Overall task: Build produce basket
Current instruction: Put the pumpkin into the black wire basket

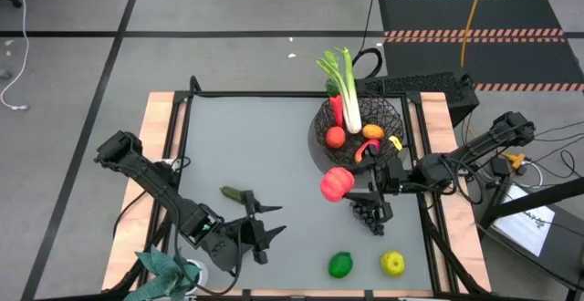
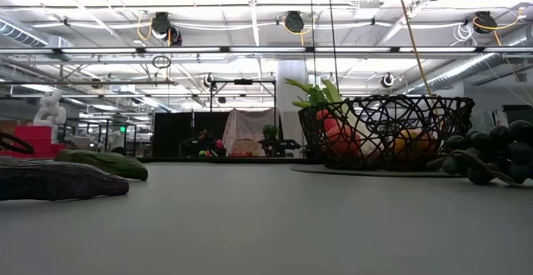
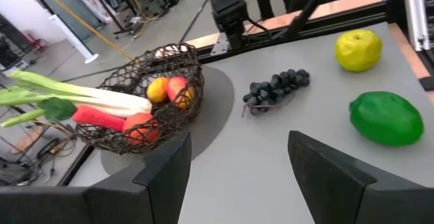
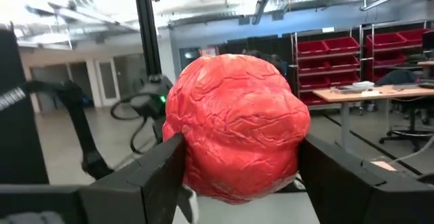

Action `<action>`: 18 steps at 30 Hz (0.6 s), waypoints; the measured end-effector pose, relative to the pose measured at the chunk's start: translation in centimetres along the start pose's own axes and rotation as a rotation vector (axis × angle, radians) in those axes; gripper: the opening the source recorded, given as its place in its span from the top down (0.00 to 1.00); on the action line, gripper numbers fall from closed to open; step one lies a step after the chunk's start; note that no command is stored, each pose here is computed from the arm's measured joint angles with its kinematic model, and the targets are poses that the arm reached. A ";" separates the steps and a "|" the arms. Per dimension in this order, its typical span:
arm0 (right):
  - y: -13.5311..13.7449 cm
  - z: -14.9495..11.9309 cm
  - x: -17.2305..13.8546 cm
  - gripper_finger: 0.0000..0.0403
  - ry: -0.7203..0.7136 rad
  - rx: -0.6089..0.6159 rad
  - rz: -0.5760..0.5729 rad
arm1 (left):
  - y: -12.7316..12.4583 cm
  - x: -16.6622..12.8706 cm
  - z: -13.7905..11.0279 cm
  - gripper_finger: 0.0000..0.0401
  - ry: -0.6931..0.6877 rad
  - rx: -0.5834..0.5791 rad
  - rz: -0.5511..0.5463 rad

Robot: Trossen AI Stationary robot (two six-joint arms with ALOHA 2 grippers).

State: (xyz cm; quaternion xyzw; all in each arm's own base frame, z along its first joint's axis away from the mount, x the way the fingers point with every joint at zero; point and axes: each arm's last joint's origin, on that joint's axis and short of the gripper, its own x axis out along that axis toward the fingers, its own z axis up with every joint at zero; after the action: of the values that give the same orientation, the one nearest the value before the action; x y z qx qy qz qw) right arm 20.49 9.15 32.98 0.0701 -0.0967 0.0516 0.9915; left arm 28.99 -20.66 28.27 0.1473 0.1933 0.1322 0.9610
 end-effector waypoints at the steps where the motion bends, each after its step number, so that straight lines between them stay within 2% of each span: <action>1: 0.0 -0.1 0.0 0.37 0.014 -0.023 -0.005 | 0.0 0.0 0.0 0.39 0.002 0.001 -0.009; 4: -0.4 -0.9 -0.1 0.37 0.087 -0.142 -0.115 | -0.1 0.0 -0.1 0.39 0.012 0.002 -0.047; 9: -1.7 -2.2 -0.7 0.37 0.223 -0.276 -0.516 | -0.2 0.0 -0.7 0.39 0.068 -0.015 -0.110; 11: -2.2 -2.7 -1.0 0.37 0.271 -0.333 -0.638 | -0.2 0.0 -0.9 0.39 0.085 -0.028 -0.117; 15: -3.4 -3.6 -1.5 0.37 0.363 -0.419 -0.787 | -0.1 0.1 -1.1 0.39 0.110 -0.045 -0.137; 18: -4.8 -4.5 -1.9 0.37 0.430 -0.425 -0.856 | 0.0 0.3 -1.1 0.39 0.123 -0.059 -0.157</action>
State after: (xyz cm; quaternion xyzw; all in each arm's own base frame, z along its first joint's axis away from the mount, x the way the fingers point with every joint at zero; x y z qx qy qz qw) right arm 20.08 4.96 27.58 -0.1115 0.1382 -0.3656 0.9137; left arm 28.84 -20.30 27.19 0.0950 0.2588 0.0707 0.9586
